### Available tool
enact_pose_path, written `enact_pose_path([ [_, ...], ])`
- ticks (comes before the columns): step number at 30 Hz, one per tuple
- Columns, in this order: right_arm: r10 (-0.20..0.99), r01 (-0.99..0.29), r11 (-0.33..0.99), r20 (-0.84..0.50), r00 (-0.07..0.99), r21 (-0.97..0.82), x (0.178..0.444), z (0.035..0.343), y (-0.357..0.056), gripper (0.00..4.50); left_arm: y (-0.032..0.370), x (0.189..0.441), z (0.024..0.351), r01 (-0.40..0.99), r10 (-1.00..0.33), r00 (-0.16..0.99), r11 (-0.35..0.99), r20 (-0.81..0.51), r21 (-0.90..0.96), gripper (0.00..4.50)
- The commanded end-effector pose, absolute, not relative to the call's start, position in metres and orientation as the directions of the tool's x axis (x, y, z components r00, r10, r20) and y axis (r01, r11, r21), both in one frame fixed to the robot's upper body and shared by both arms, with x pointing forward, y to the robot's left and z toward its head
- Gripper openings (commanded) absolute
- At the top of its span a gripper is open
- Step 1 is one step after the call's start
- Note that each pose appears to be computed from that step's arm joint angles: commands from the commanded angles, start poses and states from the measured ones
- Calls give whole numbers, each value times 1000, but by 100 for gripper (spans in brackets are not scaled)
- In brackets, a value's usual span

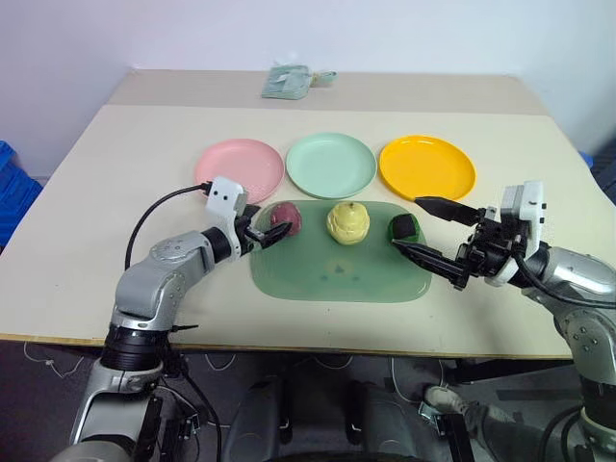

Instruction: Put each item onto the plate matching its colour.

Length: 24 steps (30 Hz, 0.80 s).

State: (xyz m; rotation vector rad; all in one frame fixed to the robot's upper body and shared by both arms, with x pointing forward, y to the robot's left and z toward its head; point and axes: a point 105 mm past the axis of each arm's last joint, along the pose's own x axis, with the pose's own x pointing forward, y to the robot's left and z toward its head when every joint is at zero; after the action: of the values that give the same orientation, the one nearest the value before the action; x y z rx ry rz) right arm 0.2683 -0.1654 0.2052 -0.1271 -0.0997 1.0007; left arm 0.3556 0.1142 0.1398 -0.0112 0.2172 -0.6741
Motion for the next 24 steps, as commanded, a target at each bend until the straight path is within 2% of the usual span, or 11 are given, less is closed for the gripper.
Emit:
enact_pose_path([
  [1,855,-831,515,58,515,-208,262,216,-161,449,106,360,147,644,-642,747,764,-175,-53,424],
  [3,854,-830,517,59,517,-209,262,215,-161,450,103,361,147,654,-654,737,754,-172,-66,360],
  [7,845,-821,530,58,531,-213,262,214,-163,450,103,366,146,635,-634,754,770,-170,-56,171],
  [19,833,-805,549,68,549,-227,269,215,-160,450,124,389,173,515,-520,852,853,-61,-83,171],
  [24,831,-801,551,70,552,-235,272,216,-158,450,151,413,201,368,-367,930,920,32,-135,171],
])
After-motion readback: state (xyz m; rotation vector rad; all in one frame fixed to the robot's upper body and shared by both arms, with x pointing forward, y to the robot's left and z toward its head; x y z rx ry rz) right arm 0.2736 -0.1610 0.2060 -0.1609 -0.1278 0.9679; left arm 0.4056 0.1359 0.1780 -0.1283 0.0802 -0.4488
